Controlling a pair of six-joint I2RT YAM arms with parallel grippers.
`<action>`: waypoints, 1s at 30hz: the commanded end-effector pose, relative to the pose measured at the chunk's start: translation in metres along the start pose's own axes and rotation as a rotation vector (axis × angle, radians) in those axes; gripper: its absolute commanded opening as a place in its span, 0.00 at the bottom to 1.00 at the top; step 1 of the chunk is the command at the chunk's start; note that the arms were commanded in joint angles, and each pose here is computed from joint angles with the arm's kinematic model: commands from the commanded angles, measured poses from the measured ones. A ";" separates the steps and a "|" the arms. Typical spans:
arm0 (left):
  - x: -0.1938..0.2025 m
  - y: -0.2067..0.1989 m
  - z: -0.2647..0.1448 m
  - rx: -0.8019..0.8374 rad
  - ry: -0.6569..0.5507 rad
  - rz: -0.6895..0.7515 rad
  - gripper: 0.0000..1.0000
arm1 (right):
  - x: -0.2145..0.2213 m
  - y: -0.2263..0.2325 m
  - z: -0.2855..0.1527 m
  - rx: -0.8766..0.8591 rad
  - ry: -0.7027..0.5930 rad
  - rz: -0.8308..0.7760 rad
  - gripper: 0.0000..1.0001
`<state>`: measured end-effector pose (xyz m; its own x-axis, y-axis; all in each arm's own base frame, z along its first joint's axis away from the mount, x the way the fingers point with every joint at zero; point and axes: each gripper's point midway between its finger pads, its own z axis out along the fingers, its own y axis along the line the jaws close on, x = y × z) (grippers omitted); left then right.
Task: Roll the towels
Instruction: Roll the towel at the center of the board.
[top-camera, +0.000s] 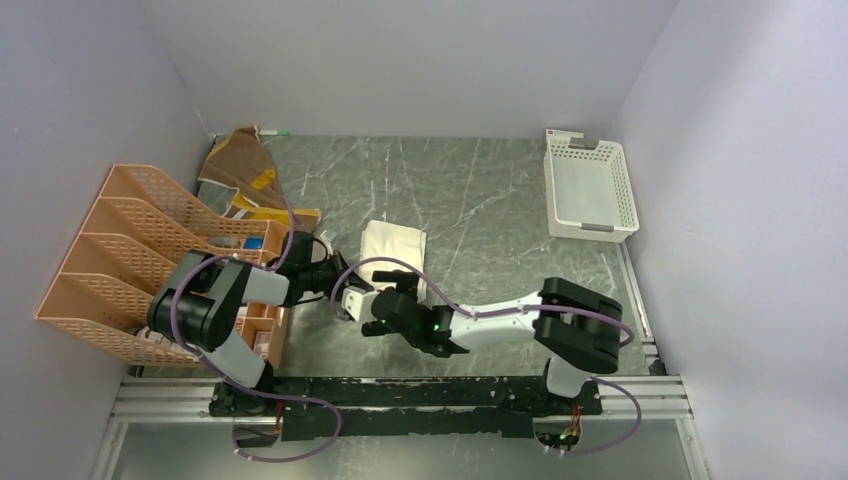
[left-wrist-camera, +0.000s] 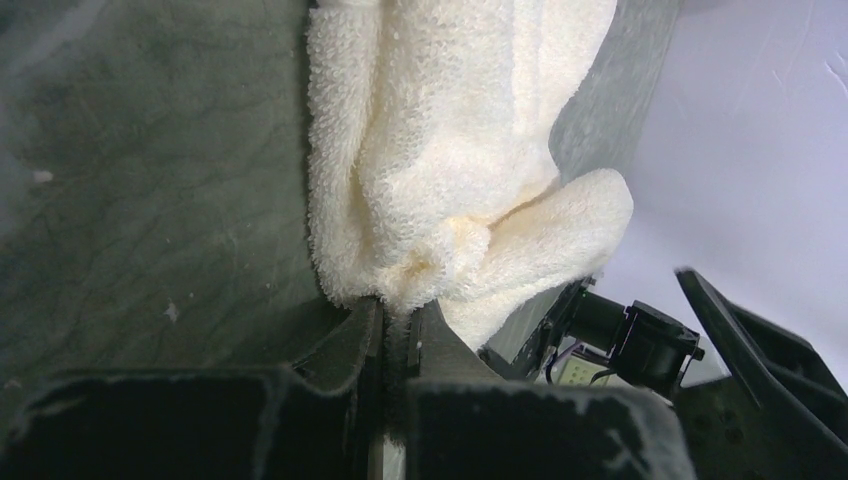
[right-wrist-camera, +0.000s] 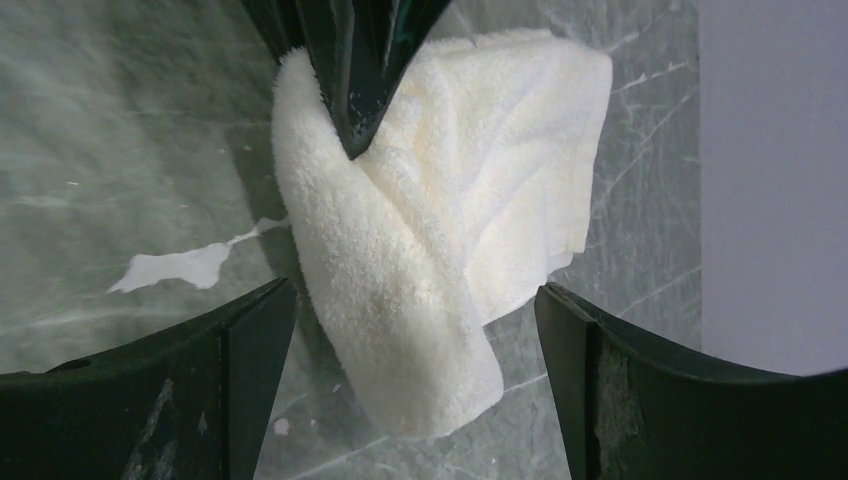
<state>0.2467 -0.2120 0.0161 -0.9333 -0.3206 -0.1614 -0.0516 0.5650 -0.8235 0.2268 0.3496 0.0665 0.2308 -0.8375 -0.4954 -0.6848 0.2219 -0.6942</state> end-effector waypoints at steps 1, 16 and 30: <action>-0.004 0.007 0.003 -0.024 -0.006 -0.004 0.07 | -0.025 -0.011 -0.017 0.028 -0.083 0.066 0.90; -0.001 0.005 0.003 -0.009 0.012 -0.014 0.07 | 0.013 0.020 0.028 -0.106 0.054 0.095 0.80; -0.021 -0.013 -0.018 0.070 -0.022 -0.001 0.10 | 0.011 0.021 0.033 -0.428 0.031 0.346 0.00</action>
<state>0.2534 -0.2035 0.0202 -0.9282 -0.3450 -0.1393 -0.0752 0.5405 -0.8380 0.2478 0.3631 0.0251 0.0376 -0.8273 -0.5605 -0.8600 0.2588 -0.4398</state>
